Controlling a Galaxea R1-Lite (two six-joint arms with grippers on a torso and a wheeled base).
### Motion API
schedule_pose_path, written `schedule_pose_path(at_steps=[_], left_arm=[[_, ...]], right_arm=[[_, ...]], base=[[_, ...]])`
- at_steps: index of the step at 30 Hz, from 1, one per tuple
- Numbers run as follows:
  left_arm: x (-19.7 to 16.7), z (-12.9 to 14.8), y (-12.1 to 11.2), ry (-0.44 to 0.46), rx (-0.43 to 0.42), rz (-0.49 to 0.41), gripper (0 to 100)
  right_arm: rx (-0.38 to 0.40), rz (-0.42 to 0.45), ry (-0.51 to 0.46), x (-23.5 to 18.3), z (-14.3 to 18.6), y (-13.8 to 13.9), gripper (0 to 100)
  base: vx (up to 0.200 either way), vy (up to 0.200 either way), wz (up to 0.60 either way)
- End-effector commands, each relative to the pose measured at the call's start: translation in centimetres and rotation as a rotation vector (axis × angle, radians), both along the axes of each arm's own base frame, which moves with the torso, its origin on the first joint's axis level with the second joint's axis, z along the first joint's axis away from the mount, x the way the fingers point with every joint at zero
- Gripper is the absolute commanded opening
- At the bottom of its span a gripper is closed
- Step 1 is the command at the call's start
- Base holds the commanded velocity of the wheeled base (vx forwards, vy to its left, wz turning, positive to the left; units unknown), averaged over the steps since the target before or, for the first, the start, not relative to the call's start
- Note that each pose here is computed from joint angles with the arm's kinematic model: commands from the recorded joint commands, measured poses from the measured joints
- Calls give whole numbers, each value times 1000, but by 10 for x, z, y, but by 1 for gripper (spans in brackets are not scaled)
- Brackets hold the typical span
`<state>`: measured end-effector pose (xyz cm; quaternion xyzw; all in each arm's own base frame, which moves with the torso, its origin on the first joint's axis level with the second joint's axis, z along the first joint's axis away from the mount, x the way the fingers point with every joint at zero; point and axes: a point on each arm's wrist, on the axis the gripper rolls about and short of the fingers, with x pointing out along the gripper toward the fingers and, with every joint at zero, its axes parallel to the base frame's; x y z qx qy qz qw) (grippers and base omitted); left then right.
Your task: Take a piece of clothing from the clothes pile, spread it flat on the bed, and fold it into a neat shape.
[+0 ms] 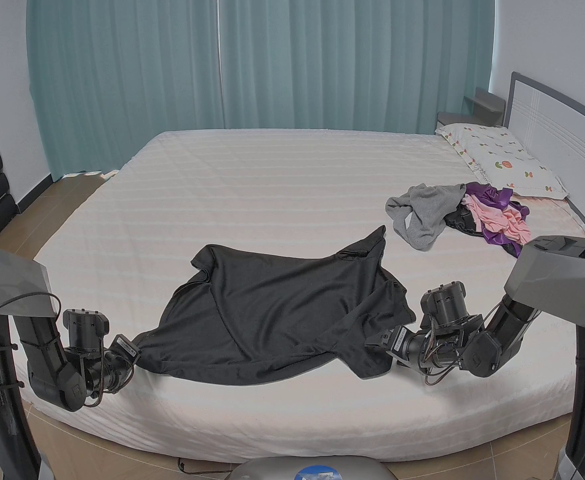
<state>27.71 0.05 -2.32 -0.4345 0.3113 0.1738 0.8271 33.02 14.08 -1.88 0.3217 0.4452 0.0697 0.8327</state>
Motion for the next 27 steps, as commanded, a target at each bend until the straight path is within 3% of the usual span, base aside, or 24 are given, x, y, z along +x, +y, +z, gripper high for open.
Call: schedule_pose_path(at_steps=[1,14,22,27], left_arm=[[0,0,0,1,0,0,0],[-7,-2,-2,24,5,-14,0],[-31,0,-14,38,84,-134,0],[-42,1,-14,48,150,-189,0]], right_arm=[[-3,2,7,3,-7,2,0],[3,-37,30,-21,12,-15,0],[-40,-8,62,-78,34,-38,0],[-57,20,26,-107,55,-49,0]], base=[[0,0,0],[0,0,0],[0,0,0],[0,0,0]])
